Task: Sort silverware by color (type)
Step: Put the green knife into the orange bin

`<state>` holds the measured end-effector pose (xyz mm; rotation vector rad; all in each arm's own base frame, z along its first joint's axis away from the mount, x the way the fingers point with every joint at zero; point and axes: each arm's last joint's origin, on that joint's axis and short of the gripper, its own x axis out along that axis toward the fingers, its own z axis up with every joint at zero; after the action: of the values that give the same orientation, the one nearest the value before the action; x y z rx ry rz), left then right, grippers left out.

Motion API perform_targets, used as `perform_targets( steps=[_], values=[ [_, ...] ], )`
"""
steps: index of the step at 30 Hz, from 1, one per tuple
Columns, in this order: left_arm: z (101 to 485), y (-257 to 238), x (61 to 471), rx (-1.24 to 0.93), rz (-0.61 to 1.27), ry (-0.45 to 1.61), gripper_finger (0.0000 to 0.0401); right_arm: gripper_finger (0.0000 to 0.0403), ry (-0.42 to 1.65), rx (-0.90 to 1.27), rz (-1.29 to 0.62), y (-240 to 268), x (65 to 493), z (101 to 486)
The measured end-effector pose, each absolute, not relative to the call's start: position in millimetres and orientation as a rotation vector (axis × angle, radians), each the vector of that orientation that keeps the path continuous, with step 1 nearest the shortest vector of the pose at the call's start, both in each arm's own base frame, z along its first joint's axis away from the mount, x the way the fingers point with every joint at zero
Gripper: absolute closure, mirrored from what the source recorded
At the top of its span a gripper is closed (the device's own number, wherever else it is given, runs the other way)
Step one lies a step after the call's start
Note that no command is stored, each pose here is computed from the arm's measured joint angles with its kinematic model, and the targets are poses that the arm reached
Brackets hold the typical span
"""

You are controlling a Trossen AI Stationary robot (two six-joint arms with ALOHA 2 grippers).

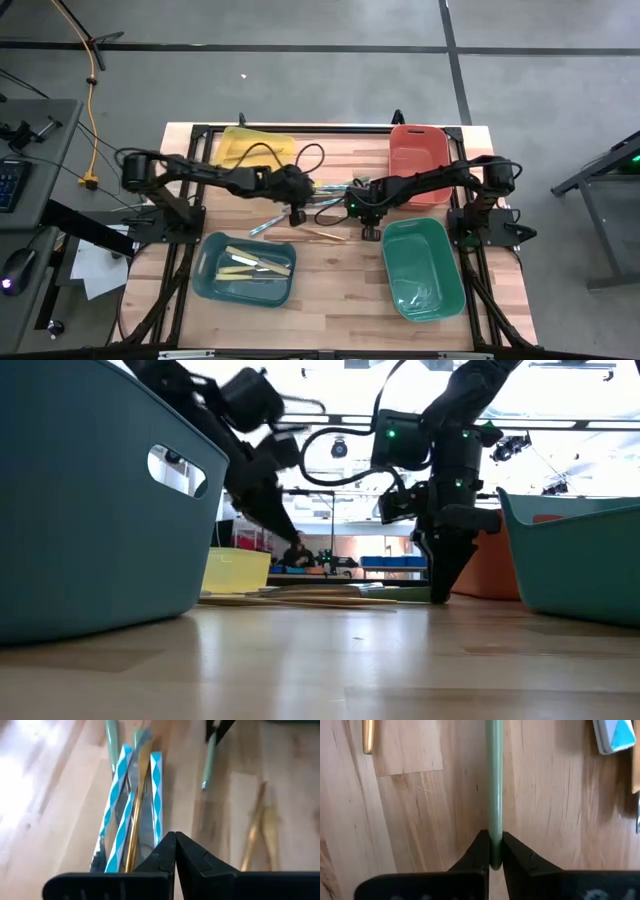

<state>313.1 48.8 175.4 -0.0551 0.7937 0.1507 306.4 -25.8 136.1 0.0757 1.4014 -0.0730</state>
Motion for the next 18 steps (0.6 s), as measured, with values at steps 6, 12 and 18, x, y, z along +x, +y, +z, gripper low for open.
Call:
perform_targets(
  steps=[6, 12, 18],
  values=[
    [203.3, 40.7, 281.4, -0.041, 0.147, 0.681, 0.0401, 0.0391, 1.372, 0.097, -0.103, -25.7, 301.2, 150.0],
    [225.2, 35.4, 248.1, -0.039, 0.151, 0.486, 0.0401, 0.0391, 1.243, 0.118, -0.118, -25.2, 298.9, 177.4],
    [244.0, 29.7, 216.9, -0.029, 0.143, 0.335, 0.0401, 0.0391, 0.997, 0.117, -0.117, -25.2, 300.9, 214.5]
  ],
)
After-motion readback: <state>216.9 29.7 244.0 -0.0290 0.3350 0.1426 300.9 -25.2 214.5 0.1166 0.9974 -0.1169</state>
